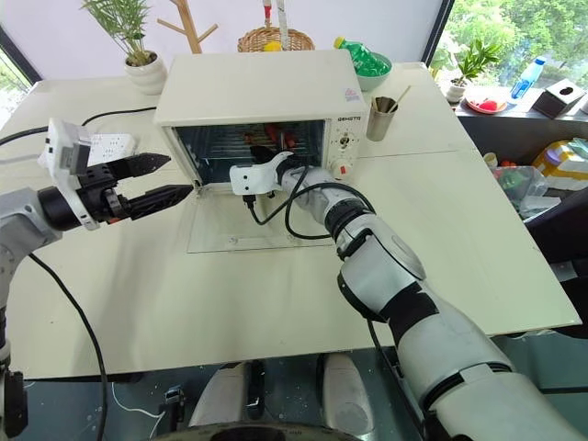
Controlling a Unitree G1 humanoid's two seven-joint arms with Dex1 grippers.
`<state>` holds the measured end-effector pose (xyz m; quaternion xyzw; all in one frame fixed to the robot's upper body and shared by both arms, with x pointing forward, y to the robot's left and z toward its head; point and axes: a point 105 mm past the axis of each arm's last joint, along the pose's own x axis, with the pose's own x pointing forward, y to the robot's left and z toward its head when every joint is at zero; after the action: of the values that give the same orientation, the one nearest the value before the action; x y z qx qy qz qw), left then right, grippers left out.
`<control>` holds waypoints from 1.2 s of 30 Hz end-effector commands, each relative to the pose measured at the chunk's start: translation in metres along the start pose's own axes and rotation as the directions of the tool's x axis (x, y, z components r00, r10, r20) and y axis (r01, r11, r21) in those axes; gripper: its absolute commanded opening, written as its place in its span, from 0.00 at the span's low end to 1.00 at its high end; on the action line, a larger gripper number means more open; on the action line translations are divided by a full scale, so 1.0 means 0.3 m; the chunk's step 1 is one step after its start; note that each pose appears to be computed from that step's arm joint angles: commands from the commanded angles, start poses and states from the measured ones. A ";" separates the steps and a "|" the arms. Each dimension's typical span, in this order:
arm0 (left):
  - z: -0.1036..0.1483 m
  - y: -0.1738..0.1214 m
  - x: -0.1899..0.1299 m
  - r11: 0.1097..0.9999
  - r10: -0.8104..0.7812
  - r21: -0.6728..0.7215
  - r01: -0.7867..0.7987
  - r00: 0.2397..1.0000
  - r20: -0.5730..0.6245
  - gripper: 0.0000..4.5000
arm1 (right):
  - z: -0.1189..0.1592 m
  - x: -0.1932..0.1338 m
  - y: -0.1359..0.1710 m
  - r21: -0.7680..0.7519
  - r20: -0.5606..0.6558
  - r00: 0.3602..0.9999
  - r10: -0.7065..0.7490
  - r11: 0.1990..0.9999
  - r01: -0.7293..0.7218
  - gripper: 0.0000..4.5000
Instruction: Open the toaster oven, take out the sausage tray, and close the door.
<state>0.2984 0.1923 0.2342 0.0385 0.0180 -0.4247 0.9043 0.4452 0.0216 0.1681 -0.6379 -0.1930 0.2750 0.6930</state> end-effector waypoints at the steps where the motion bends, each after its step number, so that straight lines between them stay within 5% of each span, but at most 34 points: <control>1: 0.034 -0.004 0.016 0.999 -0.022 0.047 0.021 0.999 0.027 1.00 | 0.075 0.008 -0.056 0.002 0.096 0.994 -0.052 0.999 0.052 0.00; 36: 0.049 0.052 0.117 0.983 -0.159 0.092 0.159 0.987 -0.005 1.00 | 0.094 -0.270 0.036 -0.017 0.155 0.988 -0.026 0.999 0.029 0.00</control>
<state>0.3339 0.1760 0.2370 0.0613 0.0181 -0.4902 0.8693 0.3680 -0.0031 0.1527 -0.6204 -0.2370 0.3252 0.6732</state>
